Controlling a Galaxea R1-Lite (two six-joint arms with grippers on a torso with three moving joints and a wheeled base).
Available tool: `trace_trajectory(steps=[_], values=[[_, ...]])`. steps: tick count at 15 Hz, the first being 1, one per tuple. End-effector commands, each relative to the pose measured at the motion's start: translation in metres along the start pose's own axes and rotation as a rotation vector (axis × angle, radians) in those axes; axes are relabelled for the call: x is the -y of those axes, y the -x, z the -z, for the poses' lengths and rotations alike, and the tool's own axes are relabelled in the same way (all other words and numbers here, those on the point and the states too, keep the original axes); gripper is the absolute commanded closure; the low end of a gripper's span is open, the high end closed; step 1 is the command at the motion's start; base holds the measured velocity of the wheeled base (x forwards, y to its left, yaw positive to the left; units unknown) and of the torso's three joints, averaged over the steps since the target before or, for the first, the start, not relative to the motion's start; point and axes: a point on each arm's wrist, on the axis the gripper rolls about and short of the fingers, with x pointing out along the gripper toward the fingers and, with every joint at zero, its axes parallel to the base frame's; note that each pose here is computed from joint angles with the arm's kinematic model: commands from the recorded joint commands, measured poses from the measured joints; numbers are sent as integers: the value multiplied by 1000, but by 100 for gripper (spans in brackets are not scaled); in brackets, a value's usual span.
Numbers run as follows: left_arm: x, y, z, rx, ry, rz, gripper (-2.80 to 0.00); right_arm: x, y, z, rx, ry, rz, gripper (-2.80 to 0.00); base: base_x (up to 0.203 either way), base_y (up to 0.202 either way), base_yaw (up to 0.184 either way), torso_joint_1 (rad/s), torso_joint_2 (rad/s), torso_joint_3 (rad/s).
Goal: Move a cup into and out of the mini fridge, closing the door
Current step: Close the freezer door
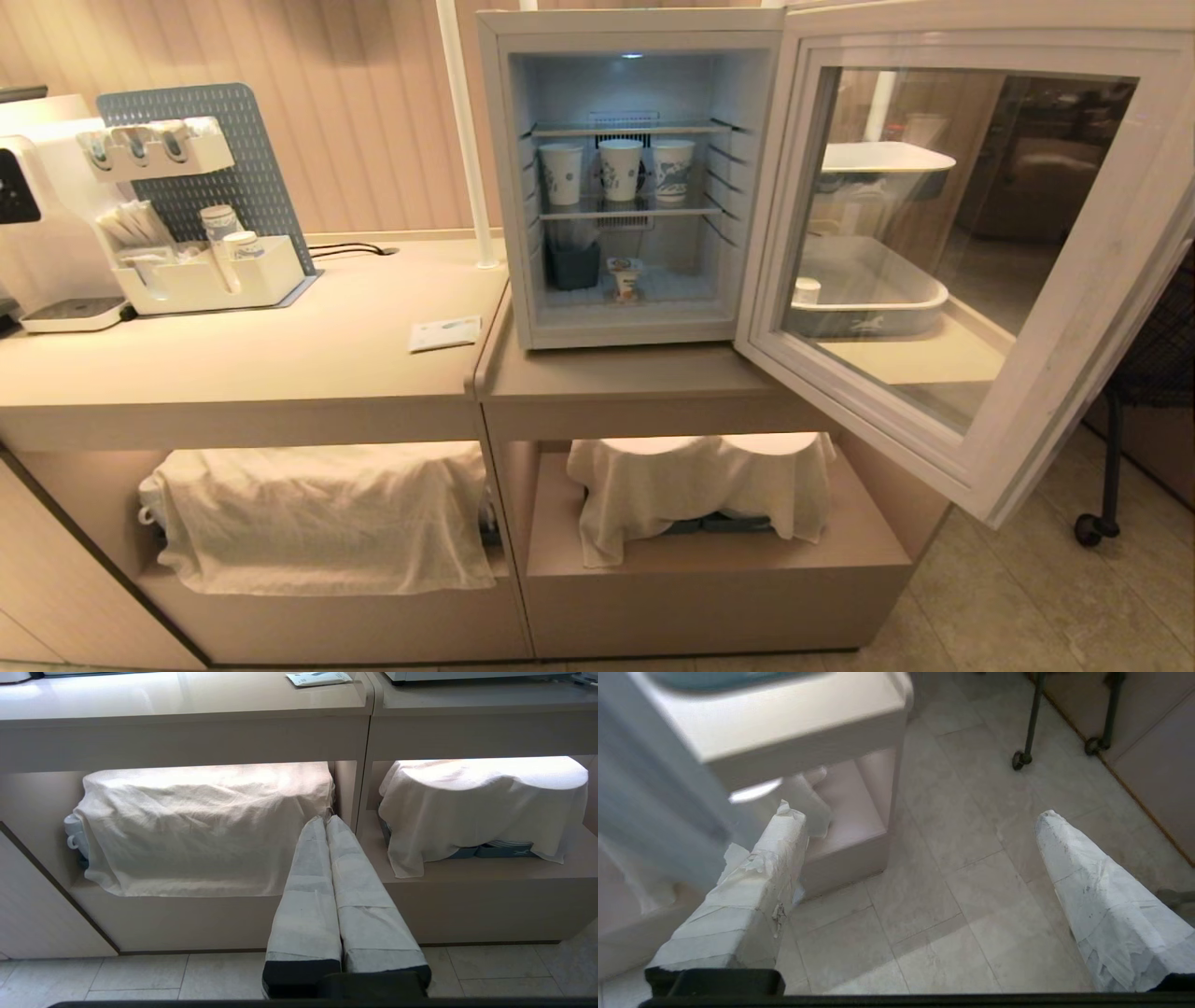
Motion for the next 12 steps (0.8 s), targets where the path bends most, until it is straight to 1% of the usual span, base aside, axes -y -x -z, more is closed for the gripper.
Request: trace_trajectory(steps=[1, 3, 7, 10, 12], values=[[0, 0, 0, 0, 0, 0, 0, 1, -14, -2, -21, -5, 10, -280, 0, 0, 0, 0, 0, 0], [0, 0, 0, 0, 0, 0, 0, 4, -21, -4, -29, -14, 25, -280, 0, 0, 0, 0, 0, 0], [0, 0, 0, -1, 0, 0, 0, 17, -37, -6, -52, -57, 84, -280, 0, 0, 0, 0, 0, 0], [0, 0, 0, 0, 0, 0, 0, 21, -52, -21, -24, -67, 95, -280, 0, 0, 0, 0, 0, 0], [0, 0, 0, 0, 0, 0, 0, 21, -66, -30, -19, -93, 90, -280, 0, 0, 0, 0, 0, 0]])
